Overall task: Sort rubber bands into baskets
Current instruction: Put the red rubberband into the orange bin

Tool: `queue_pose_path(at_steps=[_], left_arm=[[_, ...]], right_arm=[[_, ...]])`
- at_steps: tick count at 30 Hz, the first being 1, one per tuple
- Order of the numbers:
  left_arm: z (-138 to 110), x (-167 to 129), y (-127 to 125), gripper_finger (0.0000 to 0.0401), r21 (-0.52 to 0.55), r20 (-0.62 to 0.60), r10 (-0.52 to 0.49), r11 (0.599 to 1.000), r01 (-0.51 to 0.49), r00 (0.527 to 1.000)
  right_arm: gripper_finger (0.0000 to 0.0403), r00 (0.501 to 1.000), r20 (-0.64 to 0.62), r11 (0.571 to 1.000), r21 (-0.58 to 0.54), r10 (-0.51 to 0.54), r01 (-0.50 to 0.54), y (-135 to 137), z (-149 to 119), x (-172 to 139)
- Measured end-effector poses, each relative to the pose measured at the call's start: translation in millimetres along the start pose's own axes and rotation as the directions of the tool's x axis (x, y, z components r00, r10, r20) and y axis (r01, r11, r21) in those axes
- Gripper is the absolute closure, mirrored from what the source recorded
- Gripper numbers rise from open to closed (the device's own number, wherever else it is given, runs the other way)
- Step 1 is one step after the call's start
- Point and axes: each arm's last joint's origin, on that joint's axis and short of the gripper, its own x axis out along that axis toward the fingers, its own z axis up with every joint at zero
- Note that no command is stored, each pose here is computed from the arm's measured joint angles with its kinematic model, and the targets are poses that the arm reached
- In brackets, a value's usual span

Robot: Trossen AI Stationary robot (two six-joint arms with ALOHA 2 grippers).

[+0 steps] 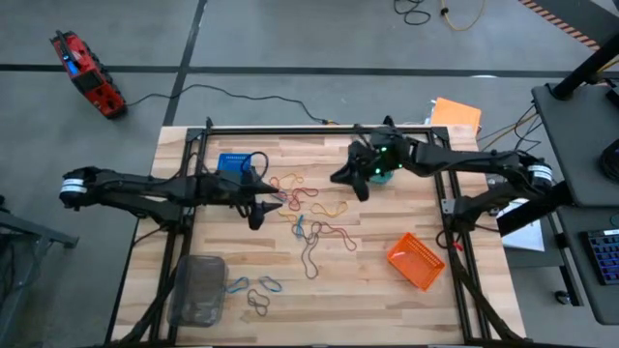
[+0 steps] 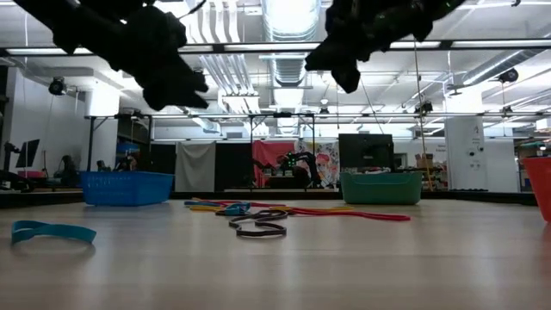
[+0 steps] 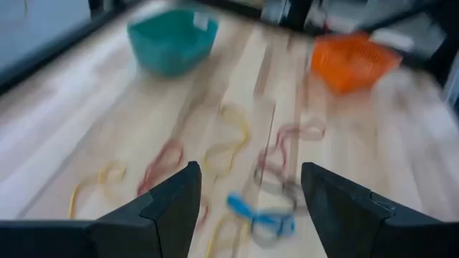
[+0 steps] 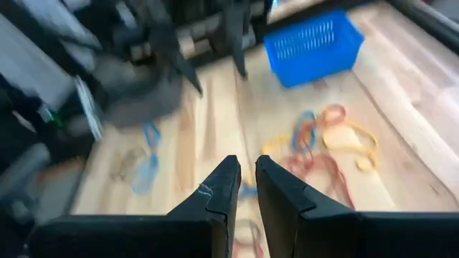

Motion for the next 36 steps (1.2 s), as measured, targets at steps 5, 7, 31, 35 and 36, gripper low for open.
queue_pose_path(at_steps=[5, 7, 31, 35, 36], left_arm=[[-7.6, -4.1, 1.5, 0.0178, 0.002, -0.156, 0.037, 0.999, -0.037, 0.987], [-9.1, -5.1, 1.9, 0.0178, 0.002, -0.165, 0.040, 0.999, -0.040, 0.985], [-9.5, 8.4, 5.8, 0.0178, 0.084, -0.073, 0.191, 0.979, -0.185, 0.979], [-7.9, 8.2, 5.7, 0.0178, 0.124, -0.057, 0.188, 0.976, -0.180, 0.980], [-7.5, 8.2, 5.6, 0.0178, 0.132, -0.054, 0.188, 0.975, -0.179, 0.981]], right_arm=[[0.0360, 0.981, -0.155, 0.991, -0.080, -0.118, 0.106, 16.4, 10.1, 9.3], [0.0360, 0.970, -0.205, 0.988, -0.111, -0.131, 0.110, 20.7, 11.3, 13.6], [0.0360, 0.851, -0.483, 0.949, -0.309, -0.204, 0.052, 74.1, -59.0, 95.6], [0.0360, 0.820, -0.521, 0.945, -0.320, -0.237, 0.070, 81.0, -73.0, 104.2], [0.0360, 0.814, -0.529, 0.947, -0.314, -0.238, 0.073, 83.1, -75.4, 104.9]])
